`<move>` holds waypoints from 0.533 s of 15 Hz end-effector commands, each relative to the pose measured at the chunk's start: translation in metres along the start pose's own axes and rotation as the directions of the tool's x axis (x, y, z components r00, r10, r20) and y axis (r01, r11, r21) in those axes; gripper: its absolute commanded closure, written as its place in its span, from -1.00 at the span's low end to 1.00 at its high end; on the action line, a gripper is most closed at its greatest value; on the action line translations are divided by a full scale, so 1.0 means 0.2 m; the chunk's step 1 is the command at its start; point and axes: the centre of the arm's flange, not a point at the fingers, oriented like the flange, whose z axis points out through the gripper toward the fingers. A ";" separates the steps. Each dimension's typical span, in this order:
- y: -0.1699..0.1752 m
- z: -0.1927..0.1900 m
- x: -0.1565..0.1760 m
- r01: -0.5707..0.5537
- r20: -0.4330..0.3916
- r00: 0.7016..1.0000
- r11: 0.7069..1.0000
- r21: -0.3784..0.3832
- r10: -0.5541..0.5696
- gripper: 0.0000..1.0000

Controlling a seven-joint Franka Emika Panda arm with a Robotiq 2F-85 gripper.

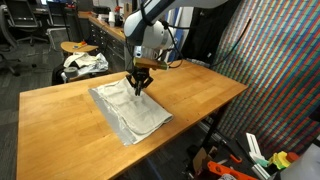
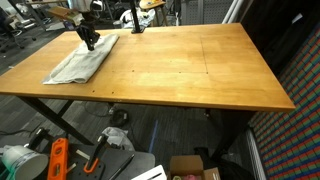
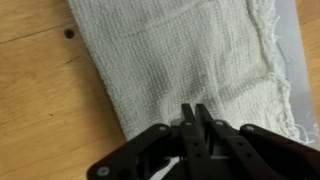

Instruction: Fold the towel on the table

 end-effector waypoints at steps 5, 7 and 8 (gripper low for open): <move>-0.31 -0.20 -0.04 0.058 -0.152 0.987 0.997 0.057 -0.049 0.75; -0.41 -0.20 -0.04 0.061 -0.165 0.985 0.997 0.042 -0.053 0.75; -0.46 -0.20 -0.04 0.059 -0.165 0.985 0.998 0.032 -0.053 0.76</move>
